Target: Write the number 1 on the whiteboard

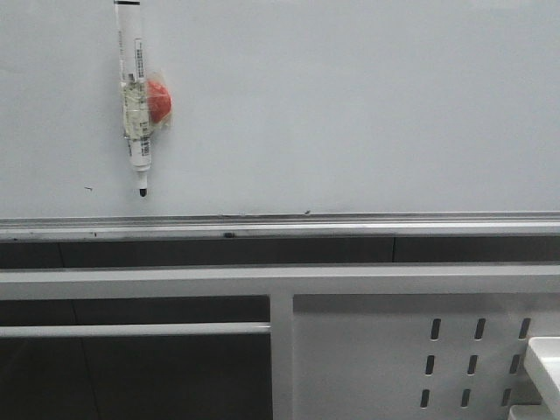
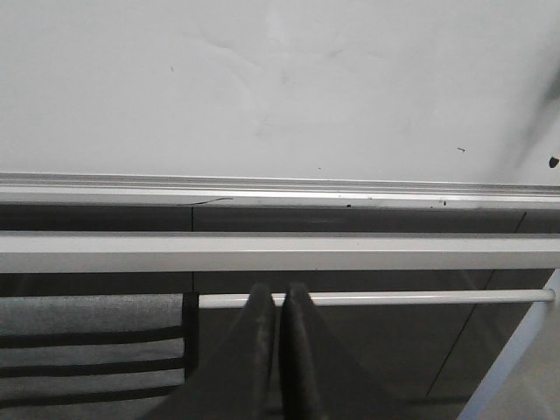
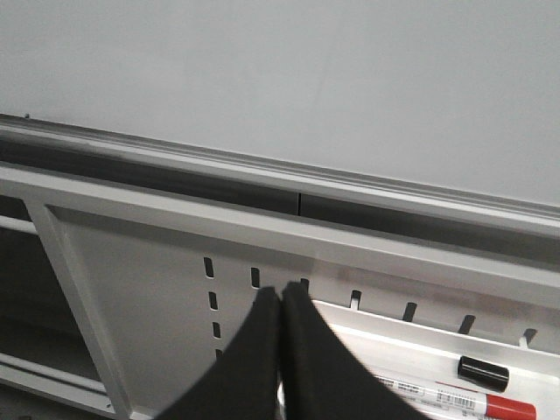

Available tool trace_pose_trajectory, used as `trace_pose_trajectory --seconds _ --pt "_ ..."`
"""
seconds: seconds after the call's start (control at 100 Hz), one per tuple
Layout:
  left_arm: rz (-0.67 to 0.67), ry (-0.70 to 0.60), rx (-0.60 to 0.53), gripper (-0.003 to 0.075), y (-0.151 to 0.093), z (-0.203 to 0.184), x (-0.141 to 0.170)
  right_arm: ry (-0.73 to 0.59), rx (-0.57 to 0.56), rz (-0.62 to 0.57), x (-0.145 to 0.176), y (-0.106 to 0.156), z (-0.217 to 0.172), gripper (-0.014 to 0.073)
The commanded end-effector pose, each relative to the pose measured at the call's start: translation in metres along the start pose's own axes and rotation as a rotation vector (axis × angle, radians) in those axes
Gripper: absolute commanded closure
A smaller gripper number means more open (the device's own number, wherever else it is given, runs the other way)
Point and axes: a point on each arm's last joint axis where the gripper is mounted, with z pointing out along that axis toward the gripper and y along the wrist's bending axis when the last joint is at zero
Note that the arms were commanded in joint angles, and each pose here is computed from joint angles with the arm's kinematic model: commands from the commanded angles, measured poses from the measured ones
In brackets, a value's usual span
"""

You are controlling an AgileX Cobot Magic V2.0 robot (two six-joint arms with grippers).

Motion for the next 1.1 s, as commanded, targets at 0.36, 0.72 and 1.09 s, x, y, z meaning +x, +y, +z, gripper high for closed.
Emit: trace_pose_trajectory --seconds 0.36,0.72,1.09 --pt "-0.731 -0.204 0.167 0.0740 -0.006 -0.001 -0.013 -0.457 -0.093 0.343 -0.036 0.001 -0.010 0.0645" --pt "-0.651 -0.259 0.245 0.0655 -0.015 -0.015 -0.046 -0.470 -0.146 0.526 -0.063 0.000 -0.023 0.0643" --pt "0.097 0.066 0.277 0.0405 -0.040 0.012 -0.125 -0.222 -0.113 0.184 -0.117 0.003 -0.028 0.0221"
